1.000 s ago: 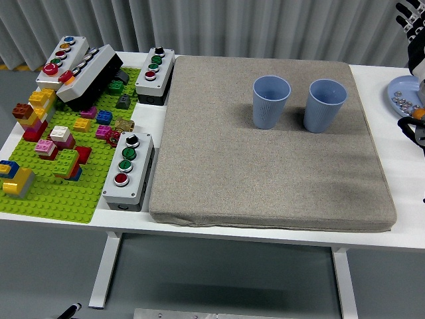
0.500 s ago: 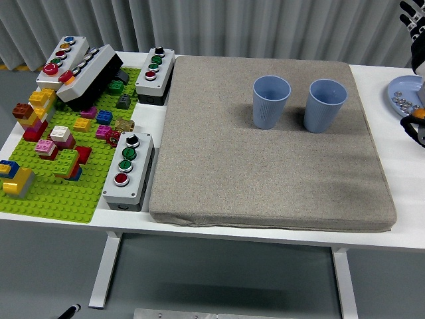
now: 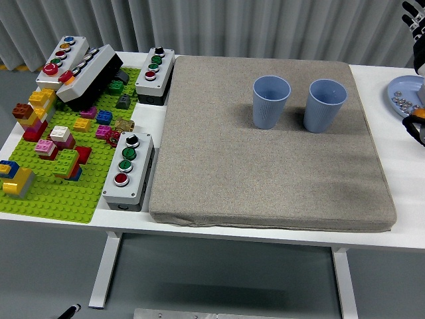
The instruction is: Pick cup pour cup place
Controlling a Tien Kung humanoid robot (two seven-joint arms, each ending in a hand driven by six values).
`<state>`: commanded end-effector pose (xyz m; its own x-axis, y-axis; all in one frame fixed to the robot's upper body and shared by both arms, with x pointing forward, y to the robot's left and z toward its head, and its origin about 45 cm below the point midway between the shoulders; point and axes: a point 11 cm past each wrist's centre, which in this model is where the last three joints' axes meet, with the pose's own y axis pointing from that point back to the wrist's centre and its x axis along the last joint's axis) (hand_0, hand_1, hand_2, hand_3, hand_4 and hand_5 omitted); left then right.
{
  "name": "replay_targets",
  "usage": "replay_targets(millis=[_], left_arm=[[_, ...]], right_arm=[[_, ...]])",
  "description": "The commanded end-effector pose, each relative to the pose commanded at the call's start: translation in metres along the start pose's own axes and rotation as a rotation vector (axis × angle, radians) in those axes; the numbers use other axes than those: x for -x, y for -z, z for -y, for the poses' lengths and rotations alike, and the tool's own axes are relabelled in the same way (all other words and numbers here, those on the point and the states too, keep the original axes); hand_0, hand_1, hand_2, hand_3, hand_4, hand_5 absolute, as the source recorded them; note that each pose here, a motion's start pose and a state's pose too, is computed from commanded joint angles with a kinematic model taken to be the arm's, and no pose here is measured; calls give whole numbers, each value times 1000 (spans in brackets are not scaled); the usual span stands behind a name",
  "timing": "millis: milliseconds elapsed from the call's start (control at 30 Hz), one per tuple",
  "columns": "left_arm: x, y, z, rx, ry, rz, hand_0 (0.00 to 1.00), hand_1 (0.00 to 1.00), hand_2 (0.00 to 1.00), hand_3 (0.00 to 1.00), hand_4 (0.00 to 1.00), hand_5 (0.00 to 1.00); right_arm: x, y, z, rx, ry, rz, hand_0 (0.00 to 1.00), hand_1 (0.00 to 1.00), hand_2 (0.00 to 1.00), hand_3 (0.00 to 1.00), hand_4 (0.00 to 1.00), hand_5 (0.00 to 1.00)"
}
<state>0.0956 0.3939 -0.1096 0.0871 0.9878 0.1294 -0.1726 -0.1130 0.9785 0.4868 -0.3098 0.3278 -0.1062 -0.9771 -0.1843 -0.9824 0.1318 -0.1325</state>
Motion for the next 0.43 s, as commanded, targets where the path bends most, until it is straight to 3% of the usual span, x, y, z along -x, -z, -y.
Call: replay_targets(millis=[433], left_arm=[[1, 0, 0, -1, 3, -4, 837, 838, 913, 806, 611, 998]], right_arm=[[3, 0, 0, 0, 8, 0, 932, 830, 817, 828, 652, 998]])
